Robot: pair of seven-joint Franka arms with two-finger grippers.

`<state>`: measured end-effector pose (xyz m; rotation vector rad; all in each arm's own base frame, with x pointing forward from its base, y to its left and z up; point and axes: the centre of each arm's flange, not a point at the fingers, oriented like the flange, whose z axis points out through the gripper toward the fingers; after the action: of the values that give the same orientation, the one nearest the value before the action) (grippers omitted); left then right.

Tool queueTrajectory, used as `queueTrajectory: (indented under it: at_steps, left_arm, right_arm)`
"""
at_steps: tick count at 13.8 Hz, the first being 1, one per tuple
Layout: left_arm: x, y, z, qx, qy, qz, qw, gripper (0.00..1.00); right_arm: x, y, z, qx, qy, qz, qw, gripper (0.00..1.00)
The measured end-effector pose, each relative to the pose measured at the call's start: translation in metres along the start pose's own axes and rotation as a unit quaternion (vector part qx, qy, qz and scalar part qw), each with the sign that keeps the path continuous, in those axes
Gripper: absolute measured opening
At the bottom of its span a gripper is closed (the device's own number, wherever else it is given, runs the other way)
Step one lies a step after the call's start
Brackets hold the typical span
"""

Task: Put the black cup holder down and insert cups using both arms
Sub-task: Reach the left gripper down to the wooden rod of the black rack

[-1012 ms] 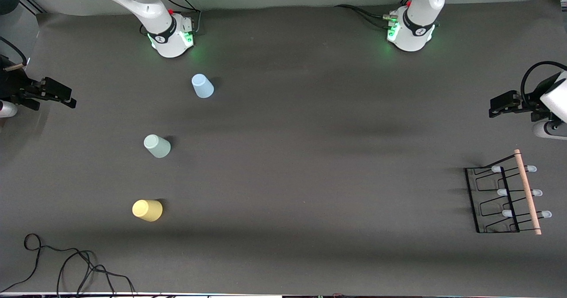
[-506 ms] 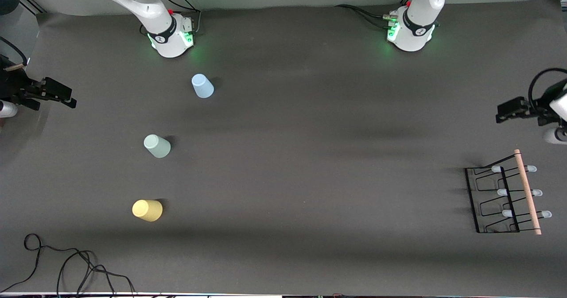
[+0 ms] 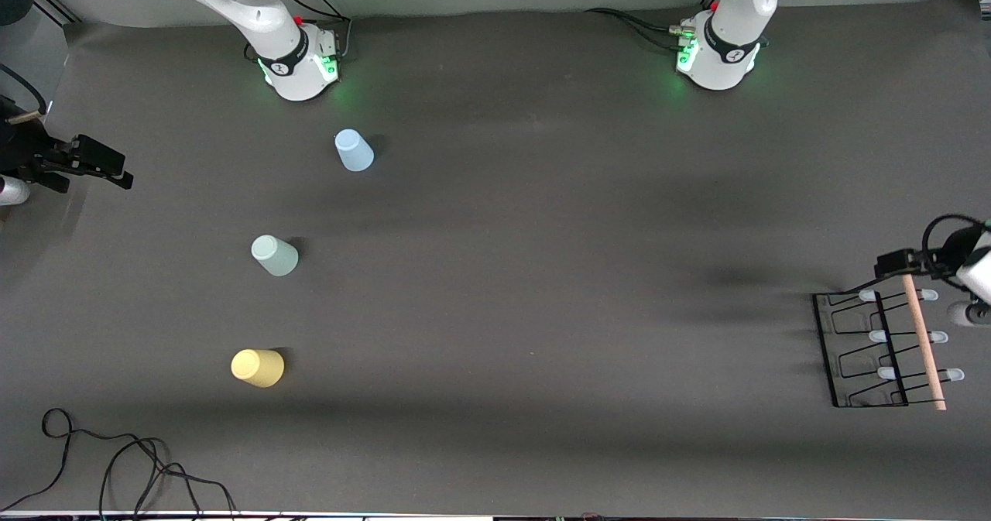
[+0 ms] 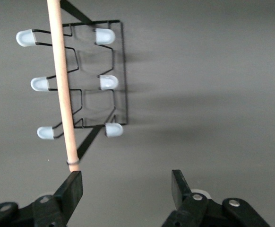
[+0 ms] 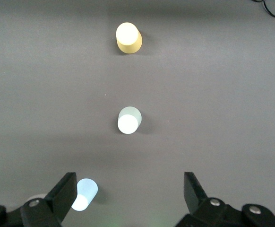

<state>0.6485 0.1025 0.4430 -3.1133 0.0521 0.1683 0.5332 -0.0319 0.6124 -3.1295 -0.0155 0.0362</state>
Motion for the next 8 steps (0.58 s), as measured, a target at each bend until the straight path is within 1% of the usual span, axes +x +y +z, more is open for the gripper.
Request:
queueTrajectory:
  at_steps: [3,8]
  left_arm:
    - [0.017,-0.017,0.047,0.024,-0.011,0.015,1.000,0.85]
    - [0.029,-0.051,0.096,0.025,-0.006,0.046,0.999,0.88]
  right_arm:
    - [0.000,0.000,-0.001,0.000,0.001,0.000,1.000,1.00]
    - [0.000,0.000,-0.006,0.000,0.006,0.000,1.000,1.00]
